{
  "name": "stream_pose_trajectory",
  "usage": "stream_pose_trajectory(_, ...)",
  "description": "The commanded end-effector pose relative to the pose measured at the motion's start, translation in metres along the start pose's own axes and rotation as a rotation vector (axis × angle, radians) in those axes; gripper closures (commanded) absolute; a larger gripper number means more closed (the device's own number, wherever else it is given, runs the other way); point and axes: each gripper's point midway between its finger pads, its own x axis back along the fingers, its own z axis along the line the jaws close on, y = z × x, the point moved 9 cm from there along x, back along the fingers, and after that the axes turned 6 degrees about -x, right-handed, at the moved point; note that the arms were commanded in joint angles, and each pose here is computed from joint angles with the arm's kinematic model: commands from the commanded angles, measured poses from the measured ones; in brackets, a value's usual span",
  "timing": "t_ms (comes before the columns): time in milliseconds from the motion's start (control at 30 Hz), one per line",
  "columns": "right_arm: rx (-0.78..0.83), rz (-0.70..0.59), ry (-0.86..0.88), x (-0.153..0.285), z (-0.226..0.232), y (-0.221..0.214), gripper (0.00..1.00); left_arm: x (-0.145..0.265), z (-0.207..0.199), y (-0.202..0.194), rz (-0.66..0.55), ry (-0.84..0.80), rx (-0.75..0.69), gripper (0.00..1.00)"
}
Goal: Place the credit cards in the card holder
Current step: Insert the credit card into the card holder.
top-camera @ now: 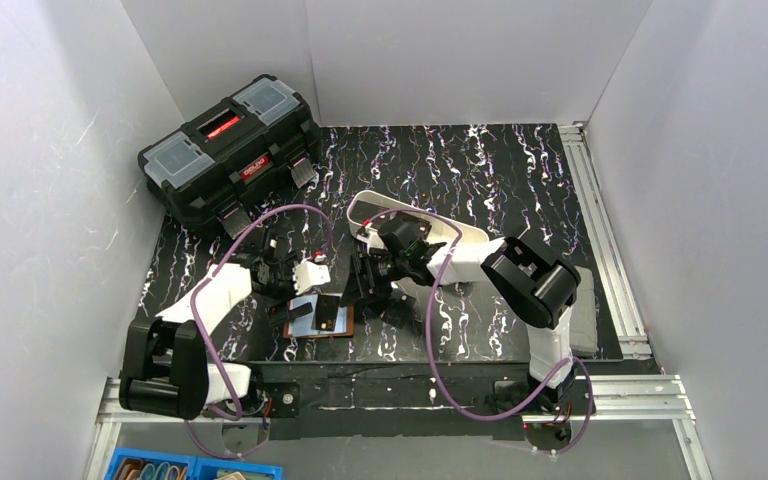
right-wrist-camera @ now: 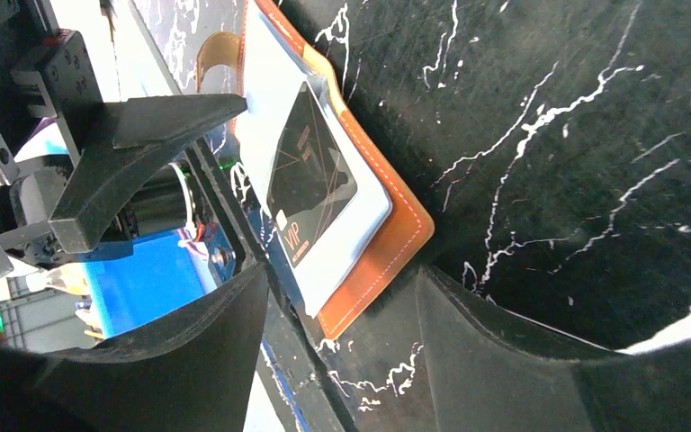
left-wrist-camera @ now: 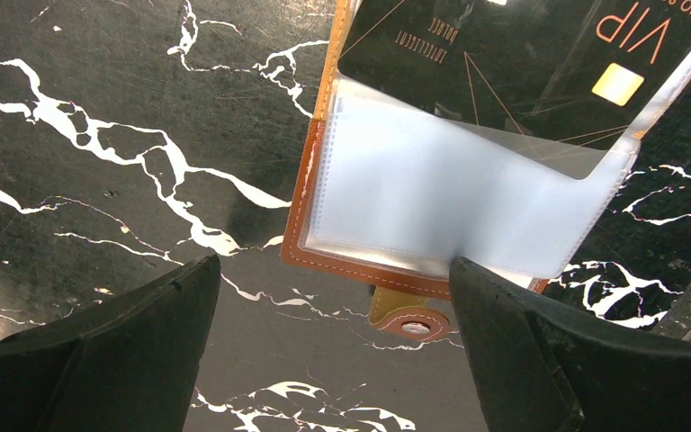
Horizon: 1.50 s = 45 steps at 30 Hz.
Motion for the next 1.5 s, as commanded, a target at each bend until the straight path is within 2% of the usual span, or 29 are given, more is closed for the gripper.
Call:
stream_pose_trajectory(0, 0.006, 0.019, 0.056, -0.006, 0.002, -0.003, 0.32, -0.015, -0.007, -0.009, 0.041, -0.013, -0.041, 0.01)
stream_pose_trajectory(200, 0.048, -0.006, 0.164, -0.006, 0.012, 0.001, 0.41, -0.012, -0.009, -0.01, 0.053, -0.023, -0.035, 0.01)
stream_pose_trajectory(367, 0.04, 0.028, 0.187, -0.013, 0.012, 0.004, 0.59, -0.012, -0.01, -0.009, 0.048, -0.025, -0.027, 0.01)
stream_pose_trajectory(433, 0.036, 0.038, 0.187, -0.016, 0.011, 0.004, 0.58, -0.012, -0.01, -0.009, 0.048, -0.025, -0.027, 0.01)
stream_pose_trajectory(633, 0.029, 0.057, 0.158, -0.021, 0.011, 0.007, 0.41, -0.012, -0.01, -0.009, 0.045, -0.027, -0.027, 0.01)
stream_pose_trajectory(767, 0.039, 0.046, 0.156, -0.02, 0.013, 0.006, 0.41, -0.01, -0.008, -0.007, 0.043, -0.022, -0.029, 0.01)
stream_pose_trajectory(967, 0.031, 0.045, 0.144, -0.02, 0.012, 0.007, 0.68, -0.007, -0.006, -0.006, 0.043, -0.016, -0.029, 0.01)
stream_pose_trajectory(1100, 0.048, 0.011, 0.128, -0.012, 0.016, 0.008, 0.99, 0.002, 0.002, 0.001, 0.039, 0.008, -0.004, 0.01)
stream_pose_trajectory(1267, 0.137, -0.043, 0.108, 0.008, 0.034, 0.013, 0.99, 0.036, 0.021, 0.028, -0.028, 0.027, 0.065, 0.01)
stream_pose_trajectory(1467, 0.218, -0.089, 0.108, 0.028, 0.053, 0.015, 0.99, 0.094, 0.025, 0.063, -0.138, 0.013, 0.119, 0.01)
